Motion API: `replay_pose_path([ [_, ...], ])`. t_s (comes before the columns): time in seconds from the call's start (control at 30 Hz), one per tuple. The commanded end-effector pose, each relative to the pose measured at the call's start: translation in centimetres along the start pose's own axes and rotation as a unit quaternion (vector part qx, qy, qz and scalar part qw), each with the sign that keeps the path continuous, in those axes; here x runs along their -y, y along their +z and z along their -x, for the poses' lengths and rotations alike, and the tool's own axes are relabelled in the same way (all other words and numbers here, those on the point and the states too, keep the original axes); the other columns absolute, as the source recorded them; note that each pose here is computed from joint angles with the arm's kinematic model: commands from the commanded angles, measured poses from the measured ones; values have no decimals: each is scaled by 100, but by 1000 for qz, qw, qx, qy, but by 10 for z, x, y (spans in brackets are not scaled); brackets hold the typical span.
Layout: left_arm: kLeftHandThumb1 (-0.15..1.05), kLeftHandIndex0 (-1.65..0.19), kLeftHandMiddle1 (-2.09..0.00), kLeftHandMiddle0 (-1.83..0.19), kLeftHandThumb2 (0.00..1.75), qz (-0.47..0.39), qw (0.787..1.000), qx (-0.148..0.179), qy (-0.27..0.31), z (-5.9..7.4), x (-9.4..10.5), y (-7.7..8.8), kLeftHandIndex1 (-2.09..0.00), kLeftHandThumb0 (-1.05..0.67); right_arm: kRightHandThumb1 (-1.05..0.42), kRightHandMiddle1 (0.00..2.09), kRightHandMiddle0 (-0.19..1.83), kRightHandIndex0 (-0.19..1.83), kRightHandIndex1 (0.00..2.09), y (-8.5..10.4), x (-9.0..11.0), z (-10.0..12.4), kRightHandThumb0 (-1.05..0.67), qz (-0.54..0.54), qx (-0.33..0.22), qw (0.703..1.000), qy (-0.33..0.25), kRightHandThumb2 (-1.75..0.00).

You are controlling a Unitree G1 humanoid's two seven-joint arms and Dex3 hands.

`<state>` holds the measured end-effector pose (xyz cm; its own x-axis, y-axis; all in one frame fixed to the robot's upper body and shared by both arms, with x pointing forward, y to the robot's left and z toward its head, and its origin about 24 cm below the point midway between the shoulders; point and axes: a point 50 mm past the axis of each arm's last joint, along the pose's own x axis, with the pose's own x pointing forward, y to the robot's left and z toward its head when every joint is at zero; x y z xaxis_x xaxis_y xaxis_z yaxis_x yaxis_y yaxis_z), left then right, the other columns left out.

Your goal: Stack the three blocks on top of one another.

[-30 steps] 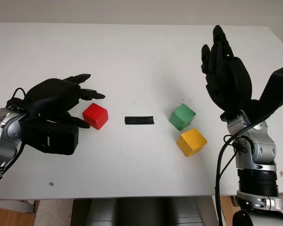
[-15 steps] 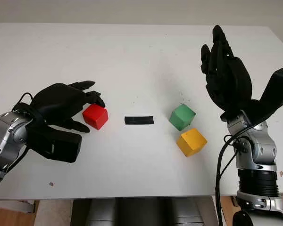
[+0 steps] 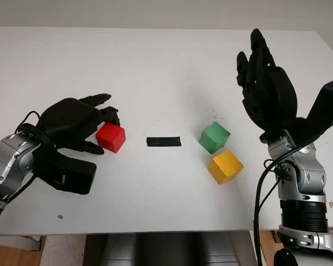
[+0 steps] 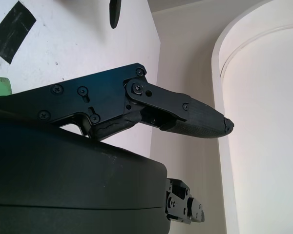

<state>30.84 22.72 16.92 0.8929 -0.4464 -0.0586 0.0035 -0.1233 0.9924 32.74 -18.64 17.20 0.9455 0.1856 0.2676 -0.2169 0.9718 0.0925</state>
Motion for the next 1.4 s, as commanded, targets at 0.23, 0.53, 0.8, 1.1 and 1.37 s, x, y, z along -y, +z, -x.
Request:
replay_pose_path([
  [0.23, 105, -12, -6, -18, 10, 224, 973, 13, 55, 1, -13, -1, -160, -40, -105, 0, -19, -19, 0, 2, -1, 1, -69, -2, 9, 1000, 2, -73],
  [0.53, 105, -14, -7, -22, 7, 362, 930, 20, 59, 2, -21, 0, -168, -44, -105, 0, -19, -19, 0, 3, -2, 1, -69, -2, 7, 1000, -1, -74],
  [0.8, 105, -10, -6, -22, 10, 411, 908, 38, 70, -1, -29, 8, -176, -44, -105, 0, -19, -19, 0, 2, -4, 0, -70, -6, 5, 1000, -1, -71],
  [1.1, 105, -14, -3, -16, 6, 508, 852, 24, 125, -15, -20, 32, -184, -40, -105, 0, -19, -19, 0, 1, -7, 1, -69, -3, 7, 1000, -6, -71],
  [1.37, 105, -7, -2, 3, 11, 468, 867, -16, 169, -28, 1, 63, -193, -40, -105, 0, -19, -19, 0, 1, -8, 2, -69, -3, 5, 1000, -6, -73],
])
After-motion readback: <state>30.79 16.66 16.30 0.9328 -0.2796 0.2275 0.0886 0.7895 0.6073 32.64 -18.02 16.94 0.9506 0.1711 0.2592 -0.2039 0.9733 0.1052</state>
